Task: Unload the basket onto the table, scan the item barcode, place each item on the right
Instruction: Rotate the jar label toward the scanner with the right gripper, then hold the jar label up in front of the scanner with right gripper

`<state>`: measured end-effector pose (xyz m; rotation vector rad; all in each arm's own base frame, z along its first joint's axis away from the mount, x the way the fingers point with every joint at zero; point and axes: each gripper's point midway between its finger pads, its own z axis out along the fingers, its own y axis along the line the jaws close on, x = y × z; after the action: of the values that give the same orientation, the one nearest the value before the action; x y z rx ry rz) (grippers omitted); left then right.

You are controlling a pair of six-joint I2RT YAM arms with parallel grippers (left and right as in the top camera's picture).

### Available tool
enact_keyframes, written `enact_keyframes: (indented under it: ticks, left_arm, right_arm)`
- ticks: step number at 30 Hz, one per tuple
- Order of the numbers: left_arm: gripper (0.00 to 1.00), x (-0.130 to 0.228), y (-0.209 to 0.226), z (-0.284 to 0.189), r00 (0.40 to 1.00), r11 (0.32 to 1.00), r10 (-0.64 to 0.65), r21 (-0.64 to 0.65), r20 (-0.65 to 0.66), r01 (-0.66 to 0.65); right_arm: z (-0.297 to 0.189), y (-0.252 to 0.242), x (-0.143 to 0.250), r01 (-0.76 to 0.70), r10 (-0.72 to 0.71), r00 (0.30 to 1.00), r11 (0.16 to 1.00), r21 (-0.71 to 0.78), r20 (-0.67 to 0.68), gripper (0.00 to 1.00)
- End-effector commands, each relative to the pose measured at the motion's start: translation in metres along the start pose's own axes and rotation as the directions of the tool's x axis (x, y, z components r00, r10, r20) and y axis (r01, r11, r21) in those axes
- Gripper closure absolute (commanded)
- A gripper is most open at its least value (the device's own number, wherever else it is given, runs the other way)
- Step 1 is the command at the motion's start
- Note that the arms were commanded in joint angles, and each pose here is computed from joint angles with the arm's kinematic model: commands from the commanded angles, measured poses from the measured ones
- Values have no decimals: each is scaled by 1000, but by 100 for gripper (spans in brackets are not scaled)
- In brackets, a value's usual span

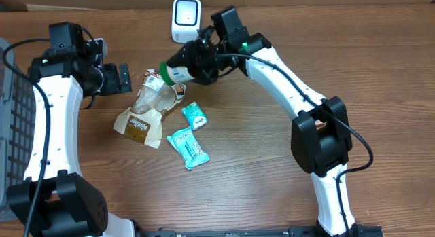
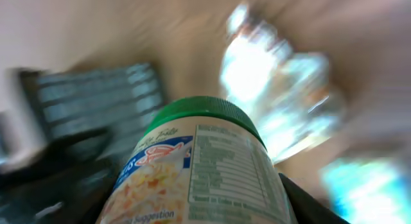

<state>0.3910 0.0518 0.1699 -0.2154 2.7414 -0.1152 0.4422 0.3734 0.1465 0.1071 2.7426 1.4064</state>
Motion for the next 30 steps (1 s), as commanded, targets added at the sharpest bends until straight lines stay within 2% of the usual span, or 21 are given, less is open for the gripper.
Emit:
enact_keyframes:
  ticks: [1, 3, 6, 10, 13, 18, 23, 30]
  left_arm:
    - [0, -6, 0, -8, 999, 1000, 18, 1, 27, -18]
    - [0, -6, 0, -8, 999, 1000, 17, 1, 27, -17]
    - [1, -6, 0, -8, 999, 1000, 17, 1, 27, -17]
    - [0, -6, 0, -8, 999, 1000, 18, 1, 27, -18]
    - [1, -6, 0, -8, 999, 1000, 18, 1, 27, -18]
    - [0, -6, 0, -8, 999, 1000, 18, 1, 27, -18]
    - [0, -6, 0, -8, 999, 1000, 17, 1, 27, -17]
    - [0, -6, 0, -8, 999, 1000, 18, 1, 27, -18]
  right_arm:
    - [-23, -35, -68, 245, -363, 888, 893, 377, 283, 96]
    - [-33, -32, -91, 259, -452, 813, 845, 469, 366, 96]
    - [-45, -5, -117, 317, -597, 662, 771, 553, 453, 96]
    - [-61, 41, -141, 340, -708, 427, 702, 626, 562, 96]
    - [-72, 73, -156, 348, -737, 240, 673, 653, 632, 90]
    - [-86, 92, -171, 329, -705, 38, 678, 657, 708, 85]
    - [-80, 87, -179, 333, -723, -58, 636, 696, 688, 83]
    - [-66, 46, -201, 328, -732, -57, 629, 705, 679, 80]
